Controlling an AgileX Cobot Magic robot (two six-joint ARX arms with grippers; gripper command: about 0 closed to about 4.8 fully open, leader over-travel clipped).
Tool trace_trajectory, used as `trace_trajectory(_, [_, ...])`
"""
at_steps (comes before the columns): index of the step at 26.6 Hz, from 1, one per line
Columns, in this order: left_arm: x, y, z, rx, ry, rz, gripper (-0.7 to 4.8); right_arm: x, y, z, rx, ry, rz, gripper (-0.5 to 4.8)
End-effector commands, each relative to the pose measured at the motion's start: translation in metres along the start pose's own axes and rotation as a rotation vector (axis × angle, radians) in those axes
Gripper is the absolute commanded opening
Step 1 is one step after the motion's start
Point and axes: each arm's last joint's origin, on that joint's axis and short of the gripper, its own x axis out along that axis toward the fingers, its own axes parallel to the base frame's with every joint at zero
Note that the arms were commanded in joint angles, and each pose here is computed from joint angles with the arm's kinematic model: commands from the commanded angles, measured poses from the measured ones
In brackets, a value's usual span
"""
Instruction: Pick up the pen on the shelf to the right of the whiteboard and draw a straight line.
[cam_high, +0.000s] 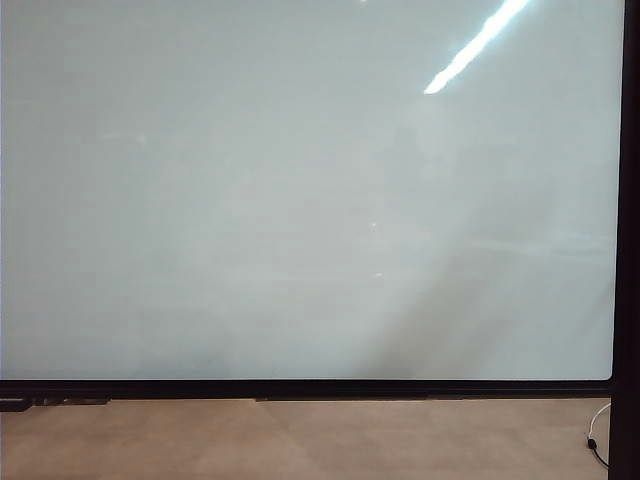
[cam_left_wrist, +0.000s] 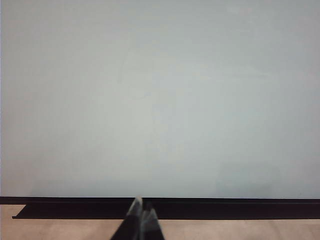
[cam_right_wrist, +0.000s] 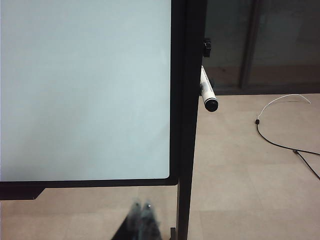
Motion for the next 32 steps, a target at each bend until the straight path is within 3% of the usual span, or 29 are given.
trace_trajectory(1, [0.0, 0.0, 0.002, 0.0, -0.016, 0.002, -0.05, 0.0, 0.0, -0.001, -0.005, -0.009, 0.006, -0.06])
trace_trajectory(12, [0.0, 0.0, 0.002, 0.0, -0.016, 0.002, -0.05, 0.0, 0.0, -0.001, 0.0, -0.01, 0.015, -0.06])
trace_trajectory(18, [0.0, 0.0, 0.002, -0.001, -0.016, -0.001, -0.05, 0.0, 0.001, 0.005, 0.087, -0.066, 0.047, -0.06])
trace_trajectory(24, [0.0, 0.0, 0.002, -0.001, -0.015, 0.0, -0.05, -0.007, 0.005, 0.035, 0.067, -0.296, 0.154, -0.06])
trace_trajectory(29, [0.0, 0.0, 0.002, -0.001, -0.015, 0.0, -0.05, -0.011, 0.004, 0.058, 0.093, -0.23, 0.058, -0.06])
trace_trajectory(32, [0.0, 0.0, 0.001, -0.001, -0.007, 0.0, -0.05, -0.009, 0.003, 0.082, 0.049, -0.29, 0.046, 0.21])
